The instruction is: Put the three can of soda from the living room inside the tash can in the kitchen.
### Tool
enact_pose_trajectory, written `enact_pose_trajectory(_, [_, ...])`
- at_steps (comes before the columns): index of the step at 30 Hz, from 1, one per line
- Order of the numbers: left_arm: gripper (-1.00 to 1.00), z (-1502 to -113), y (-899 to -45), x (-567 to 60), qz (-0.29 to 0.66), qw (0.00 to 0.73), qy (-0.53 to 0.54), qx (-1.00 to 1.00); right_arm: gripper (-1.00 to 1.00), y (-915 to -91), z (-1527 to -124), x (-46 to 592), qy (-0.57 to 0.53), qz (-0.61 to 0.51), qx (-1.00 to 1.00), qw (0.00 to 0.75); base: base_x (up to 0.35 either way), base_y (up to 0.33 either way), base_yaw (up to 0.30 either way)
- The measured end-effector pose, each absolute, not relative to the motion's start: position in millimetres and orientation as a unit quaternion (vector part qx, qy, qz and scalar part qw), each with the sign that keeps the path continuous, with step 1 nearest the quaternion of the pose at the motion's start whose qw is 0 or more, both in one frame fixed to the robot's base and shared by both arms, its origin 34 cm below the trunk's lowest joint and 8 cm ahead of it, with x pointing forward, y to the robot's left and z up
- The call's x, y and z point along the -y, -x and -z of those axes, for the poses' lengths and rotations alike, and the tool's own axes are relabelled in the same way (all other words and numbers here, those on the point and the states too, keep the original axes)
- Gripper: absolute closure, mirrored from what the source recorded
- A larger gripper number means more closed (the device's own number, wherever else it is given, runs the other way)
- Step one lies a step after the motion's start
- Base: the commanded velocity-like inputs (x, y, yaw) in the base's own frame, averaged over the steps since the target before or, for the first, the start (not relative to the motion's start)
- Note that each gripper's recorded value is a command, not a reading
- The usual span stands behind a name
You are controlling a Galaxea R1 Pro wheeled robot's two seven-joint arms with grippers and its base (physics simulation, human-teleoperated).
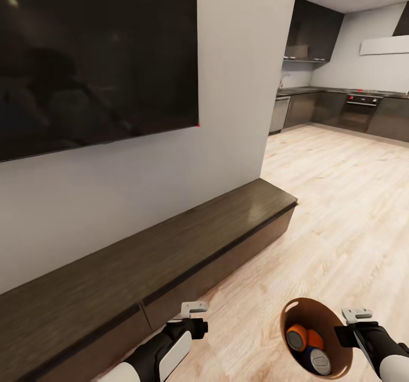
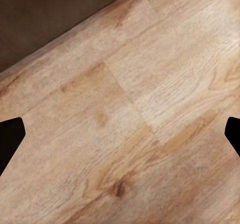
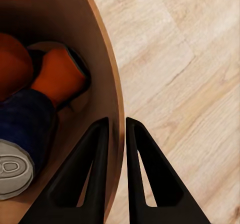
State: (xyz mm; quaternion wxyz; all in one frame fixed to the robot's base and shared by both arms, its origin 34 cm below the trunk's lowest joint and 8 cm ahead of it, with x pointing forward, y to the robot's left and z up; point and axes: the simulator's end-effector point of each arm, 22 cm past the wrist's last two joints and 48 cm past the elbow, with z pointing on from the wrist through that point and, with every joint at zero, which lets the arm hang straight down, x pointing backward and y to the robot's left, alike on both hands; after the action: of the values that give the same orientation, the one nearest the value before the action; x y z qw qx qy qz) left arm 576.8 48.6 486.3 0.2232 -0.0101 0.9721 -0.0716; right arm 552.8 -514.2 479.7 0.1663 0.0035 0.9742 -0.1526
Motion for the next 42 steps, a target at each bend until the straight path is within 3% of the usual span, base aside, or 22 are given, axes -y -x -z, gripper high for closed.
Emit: enact_pose_trajectory(42, [-1.00, -413.3, -566.4, -46.3, 0.075, 0.226, 0.009, -0.971, 1.00, -548.8, -406.9, 511.5, 0.006, 0.153, -0.971, 0.184, 0.000, 0.000, 0.000])
